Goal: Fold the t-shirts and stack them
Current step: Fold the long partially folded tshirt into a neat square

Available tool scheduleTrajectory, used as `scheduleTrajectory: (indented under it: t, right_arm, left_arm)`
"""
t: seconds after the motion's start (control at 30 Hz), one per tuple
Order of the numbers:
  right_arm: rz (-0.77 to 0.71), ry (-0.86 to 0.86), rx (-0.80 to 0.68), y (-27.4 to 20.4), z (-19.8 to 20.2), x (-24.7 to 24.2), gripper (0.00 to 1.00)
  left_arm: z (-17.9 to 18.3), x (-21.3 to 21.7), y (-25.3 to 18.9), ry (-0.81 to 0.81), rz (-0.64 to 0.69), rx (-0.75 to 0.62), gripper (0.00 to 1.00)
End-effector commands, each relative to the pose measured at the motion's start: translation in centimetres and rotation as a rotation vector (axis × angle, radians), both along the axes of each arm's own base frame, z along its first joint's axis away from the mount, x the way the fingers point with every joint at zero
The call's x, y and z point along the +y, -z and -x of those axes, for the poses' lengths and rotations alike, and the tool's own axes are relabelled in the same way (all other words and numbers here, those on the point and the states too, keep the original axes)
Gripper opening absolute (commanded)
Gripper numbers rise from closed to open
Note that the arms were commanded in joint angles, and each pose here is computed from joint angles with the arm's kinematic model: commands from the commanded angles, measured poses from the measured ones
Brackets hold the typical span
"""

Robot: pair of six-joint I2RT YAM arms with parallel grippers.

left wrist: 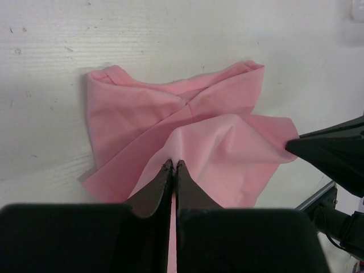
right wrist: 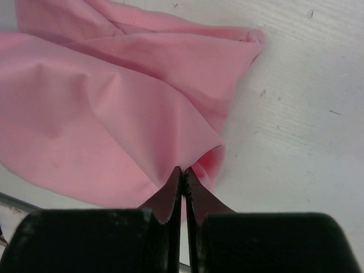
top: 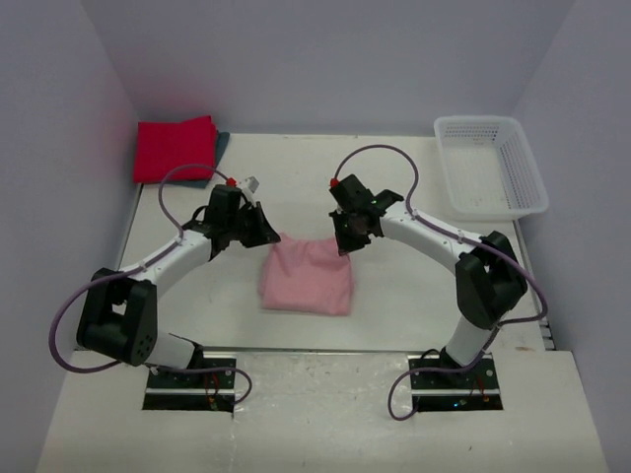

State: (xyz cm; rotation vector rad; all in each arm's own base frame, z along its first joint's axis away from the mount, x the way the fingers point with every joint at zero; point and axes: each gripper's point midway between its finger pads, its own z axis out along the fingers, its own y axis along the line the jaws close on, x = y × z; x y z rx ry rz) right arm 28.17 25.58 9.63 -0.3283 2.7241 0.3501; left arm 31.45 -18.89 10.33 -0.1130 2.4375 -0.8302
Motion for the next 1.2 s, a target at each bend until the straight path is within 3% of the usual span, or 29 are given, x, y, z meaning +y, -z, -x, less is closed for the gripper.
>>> scheduleTrajectory:
  t: [0.0,0.67,1.17]
  right_arm:
    - [-0.018,0.015,-0.055,-0.8,-2.7,0.9,0.0]
    - [0.035,0.136,0.0,2.8,-8.5,-2.2,0.0]
    - [0.096,0.259,0.048,5.7,-11.8,-5.6,0.0]
  left_arm:
    - [-2.4,-0.8,-1.6,0.022,0.006,-0.096,0.0]
    - [-9.1,-1.6,2.4,0.015,-0.091,-0.068,0.0]
    - [-13.1,0.7,4.0,-0.05,-0.158,-0.087,0.01]
